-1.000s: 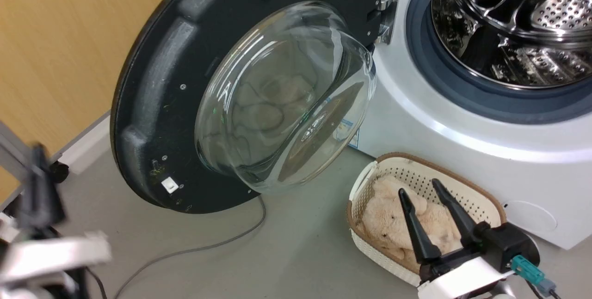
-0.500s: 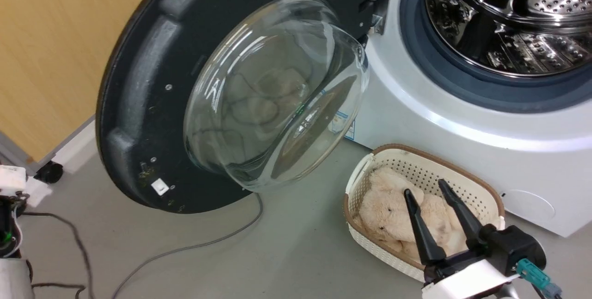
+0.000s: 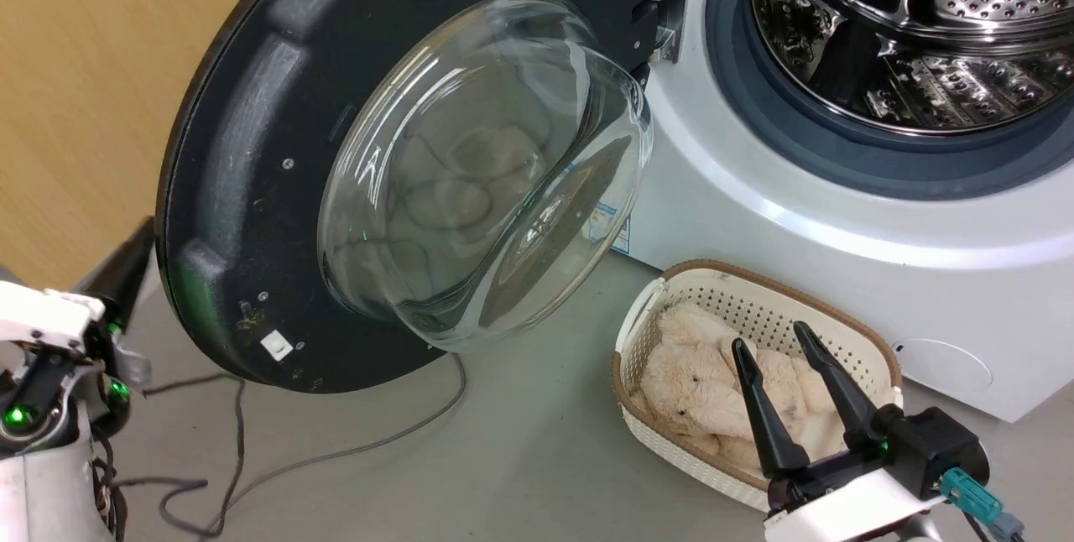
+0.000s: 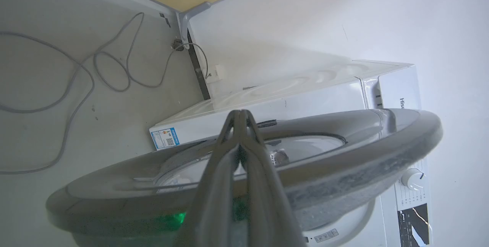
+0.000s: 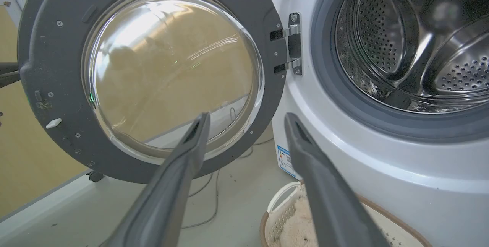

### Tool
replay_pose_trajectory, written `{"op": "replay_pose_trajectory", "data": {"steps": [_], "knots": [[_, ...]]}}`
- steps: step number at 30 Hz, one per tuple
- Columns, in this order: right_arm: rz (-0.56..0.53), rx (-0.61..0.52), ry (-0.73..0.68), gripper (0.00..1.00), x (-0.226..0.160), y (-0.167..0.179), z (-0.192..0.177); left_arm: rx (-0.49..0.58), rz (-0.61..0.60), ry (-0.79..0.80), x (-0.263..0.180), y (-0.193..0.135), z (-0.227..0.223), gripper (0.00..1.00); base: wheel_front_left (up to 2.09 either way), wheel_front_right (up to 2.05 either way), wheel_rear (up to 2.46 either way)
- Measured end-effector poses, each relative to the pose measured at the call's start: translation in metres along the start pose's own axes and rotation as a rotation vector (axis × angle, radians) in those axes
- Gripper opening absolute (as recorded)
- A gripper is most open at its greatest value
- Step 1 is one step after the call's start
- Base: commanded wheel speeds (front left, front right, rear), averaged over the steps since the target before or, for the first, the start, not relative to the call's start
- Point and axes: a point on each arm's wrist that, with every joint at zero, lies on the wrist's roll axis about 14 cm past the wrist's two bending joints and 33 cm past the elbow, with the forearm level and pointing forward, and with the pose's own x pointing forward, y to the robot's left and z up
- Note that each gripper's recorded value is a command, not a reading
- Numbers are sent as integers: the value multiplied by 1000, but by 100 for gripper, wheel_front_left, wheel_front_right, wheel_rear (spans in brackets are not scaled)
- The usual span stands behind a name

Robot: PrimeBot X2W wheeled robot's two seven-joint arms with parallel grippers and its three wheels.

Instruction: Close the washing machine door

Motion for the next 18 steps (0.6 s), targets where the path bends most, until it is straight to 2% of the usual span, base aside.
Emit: {"op": "replay_pose_trajectory", "data": {"steps": [7, 12, 18], "knots": [[0, -8, -12, 100, -2, 2, 6, -16, -38, 200, -15, -1, -34, 0, 0, 0, 0], [-22, -8, -34, 100, -6, 1, 15, -45, -106, 432, -35, -9, -83, 0, 0, 0, 0], [-65, 2, -46, 100, -16, -7, 21, -58, -160, 590, -56, -26, -130, 0, 0, 0, 0]]}}
